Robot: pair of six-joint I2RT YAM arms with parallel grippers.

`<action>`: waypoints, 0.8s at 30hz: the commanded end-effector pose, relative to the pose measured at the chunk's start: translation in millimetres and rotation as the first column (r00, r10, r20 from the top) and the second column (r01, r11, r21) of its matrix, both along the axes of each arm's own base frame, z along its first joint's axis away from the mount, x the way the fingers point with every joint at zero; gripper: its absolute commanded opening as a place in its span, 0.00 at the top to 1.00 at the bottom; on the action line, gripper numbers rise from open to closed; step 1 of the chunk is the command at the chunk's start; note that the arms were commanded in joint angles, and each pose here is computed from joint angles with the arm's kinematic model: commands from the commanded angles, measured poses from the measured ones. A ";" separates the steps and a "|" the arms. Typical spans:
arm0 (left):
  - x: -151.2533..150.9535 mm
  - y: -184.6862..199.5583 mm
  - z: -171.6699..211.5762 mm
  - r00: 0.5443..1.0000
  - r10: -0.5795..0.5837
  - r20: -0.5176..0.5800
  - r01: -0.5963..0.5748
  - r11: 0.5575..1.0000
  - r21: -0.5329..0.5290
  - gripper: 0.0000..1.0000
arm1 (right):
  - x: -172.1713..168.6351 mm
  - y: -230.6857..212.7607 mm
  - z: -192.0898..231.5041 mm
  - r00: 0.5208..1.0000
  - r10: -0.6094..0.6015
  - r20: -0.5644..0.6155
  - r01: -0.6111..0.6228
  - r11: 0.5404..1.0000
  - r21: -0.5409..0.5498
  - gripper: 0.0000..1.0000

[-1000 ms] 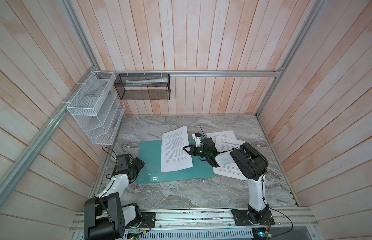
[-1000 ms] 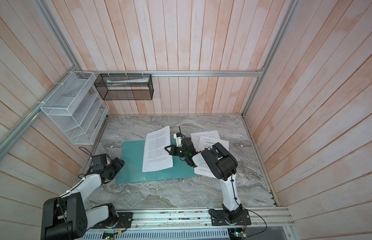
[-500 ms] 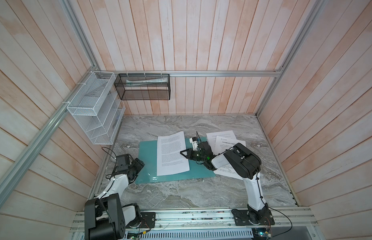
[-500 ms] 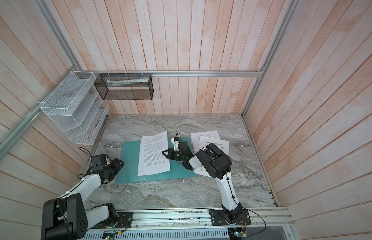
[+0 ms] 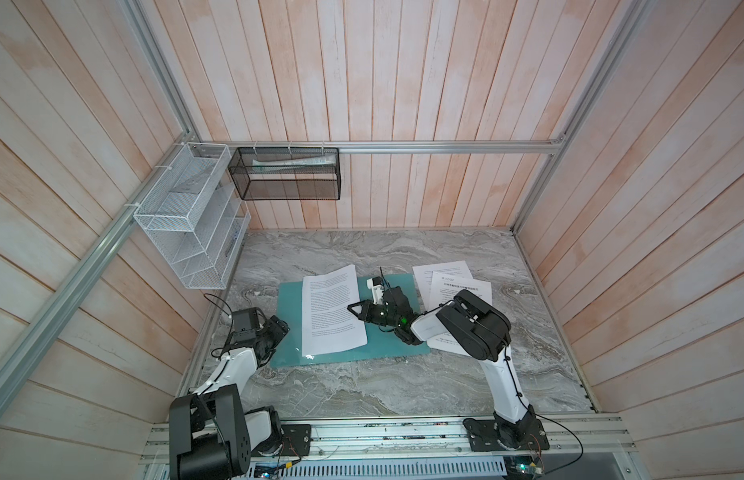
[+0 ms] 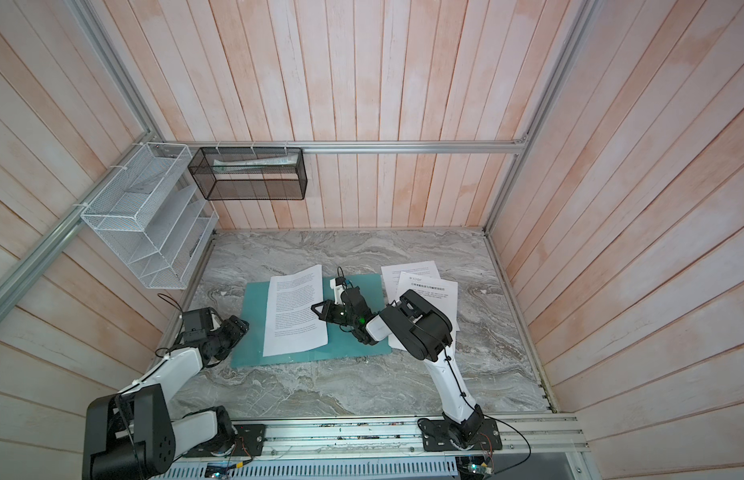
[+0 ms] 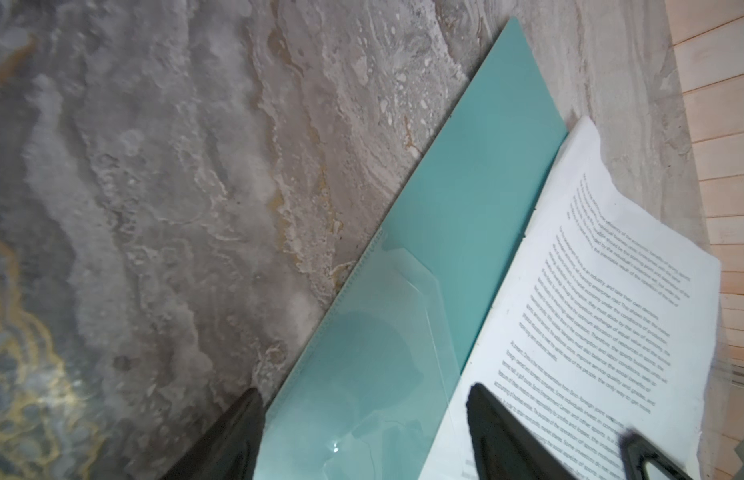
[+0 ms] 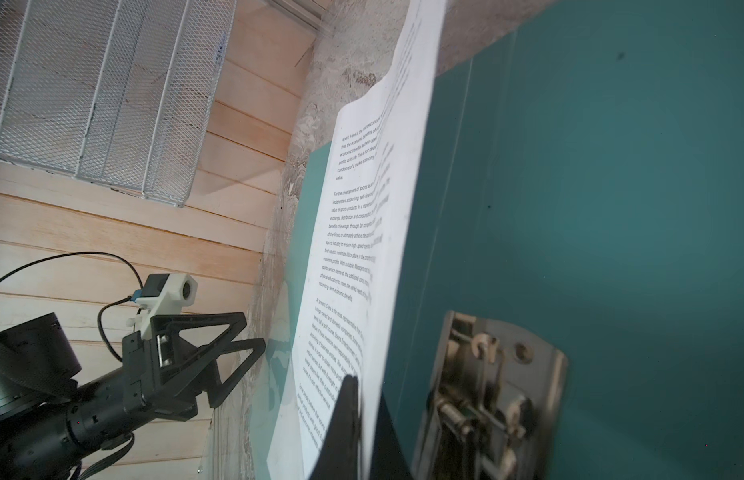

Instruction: Put the files into the folder

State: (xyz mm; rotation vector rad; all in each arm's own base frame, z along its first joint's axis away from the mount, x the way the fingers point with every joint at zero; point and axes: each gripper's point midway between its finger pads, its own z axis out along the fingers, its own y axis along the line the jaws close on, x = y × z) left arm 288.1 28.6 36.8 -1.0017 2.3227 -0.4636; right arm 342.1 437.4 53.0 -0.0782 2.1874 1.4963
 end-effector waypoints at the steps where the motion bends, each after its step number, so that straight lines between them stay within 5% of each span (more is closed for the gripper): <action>1: -18.3 -6.9 -19.7 0.996 -0.016 -0.093 0.013 0.999 -0.035 0.21 | 6.6 3.2 -2.2 0.999 -0.047 -0.002 0.047 0.999 -0.011 1.00; 21: -17.3 -9.4 -19.7 0.996 -0.029 -0.087 0.025 0.999 -0.044 0.22 | -15.5 37.5 -15.0 0.995 0.009 -0.096 -0.013 0.999 -0.041 1.00; 22: -17.1 -9.1 -19.6 0.996 -0.027 -0.086 0.023 0.999 -0.045 0.22 | -17.0 37.8 -14.8 0.995 0.027 -0.091 -0.032 0.998 -0.060 0.98; 24: -16.7 -9.0 -19.5 0.996 -0.026 -0.084 0.022 0.999 -0.045 0.22 | -17.6 33.0 -12.0 0.997 0.046 -0.069 -0.053 0.992 -0.112 0.67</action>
